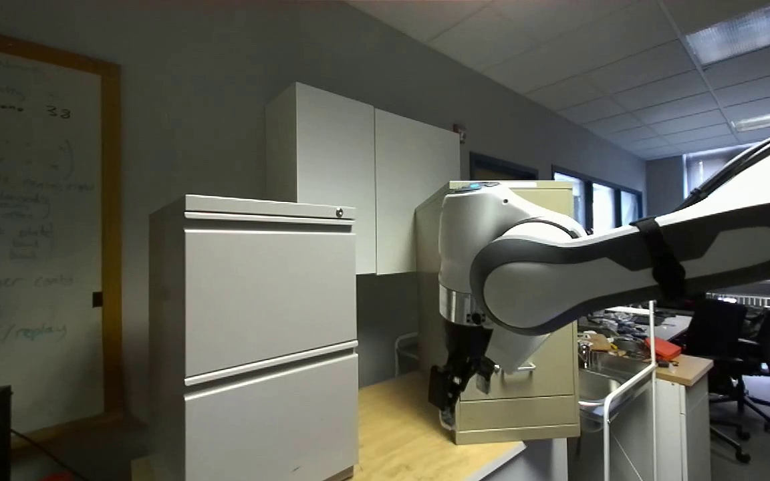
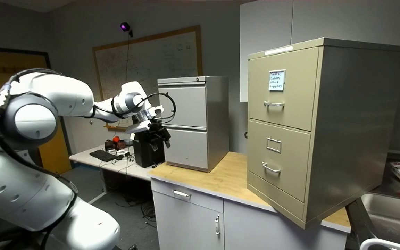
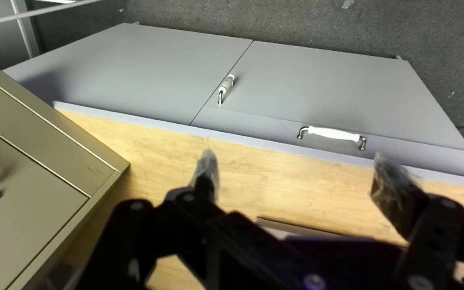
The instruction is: Open the bottom drawer of the cabinet to the right.
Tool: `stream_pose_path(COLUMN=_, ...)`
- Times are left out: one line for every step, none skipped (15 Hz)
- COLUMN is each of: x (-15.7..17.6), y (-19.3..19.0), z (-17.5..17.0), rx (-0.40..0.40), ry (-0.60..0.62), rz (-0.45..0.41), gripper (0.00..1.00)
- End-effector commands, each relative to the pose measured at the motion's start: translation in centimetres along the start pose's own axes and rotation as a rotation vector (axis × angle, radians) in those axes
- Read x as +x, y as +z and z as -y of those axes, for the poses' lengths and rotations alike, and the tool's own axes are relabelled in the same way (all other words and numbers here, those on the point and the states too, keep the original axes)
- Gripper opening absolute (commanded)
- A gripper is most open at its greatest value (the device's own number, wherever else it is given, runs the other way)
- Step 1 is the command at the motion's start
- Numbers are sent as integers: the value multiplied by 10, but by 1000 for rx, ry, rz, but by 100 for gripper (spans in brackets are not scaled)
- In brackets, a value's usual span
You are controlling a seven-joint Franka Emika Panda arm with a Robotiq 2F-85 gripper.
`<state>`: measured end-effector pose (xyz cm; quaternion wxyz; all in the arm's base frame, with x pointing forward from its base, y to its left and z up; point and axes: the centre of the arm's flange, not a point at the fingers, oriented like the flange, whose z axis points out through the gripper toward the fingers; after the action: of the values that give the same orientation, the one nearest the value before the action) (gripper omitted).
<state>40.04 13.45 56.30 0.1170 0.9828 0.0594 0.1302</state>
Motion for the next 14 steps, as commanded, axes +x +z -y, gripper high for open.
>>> stream_pose_path(x=6, y=10, z=-48, rx=41, ry=142, rz=-19, gripper=100)
stream_pose_path(x=7, y=15, z=-66, rx=67, ry=195, rz=-27, gripper=100)
stream_pose_path(x=6, y=19, z=-84, rx=90, ry=247, rz=-33, gripper=100)
stream_pose_path(x=5, y=21, z=-100, rx=117, ry=291, rz=-38, gripper=100)
stream_pose_path(x=3, y=26, z=-119, rx=138, ry=342, rz=-42, gripper=100)
stream_pose_path(x=-1, y=33, z=-139, rx=160, ry=393, rz=-46, gripper=100)
stream_pose_path(x=-5, y=37, z=-156, rx=183, ry=445, rz=-49, gripper=100)
stream_pose_path(x=-11, y=45, z=-176, rx=203, ry=500, rz=-55, gripper=100)
stream_pose_path(x=-17, y=52, z=-193, rx=219, ry=556, rz=-60, gripper=100)
stream_pose_path(x=-24, y=58, z=-209, rx=237, ry=612, rz=-65, gripper=100)
stream_pose_path(x=-32, y=67, z=-227, rx=251, ry=670, rz=-73, gripper=100)
stream_pose_path(x=-41, y=73, z=-242, rx=268, ry=727, rz=-82, gripper=100)
stream_pose_path(x=-49, y=79, z=-255, rx=282, ry=783, rz=-92, gripper=100)
stream_pose_path(x=-57, y=86, z=-268, rx=297, ry=838, rz=-102, gripper=100)
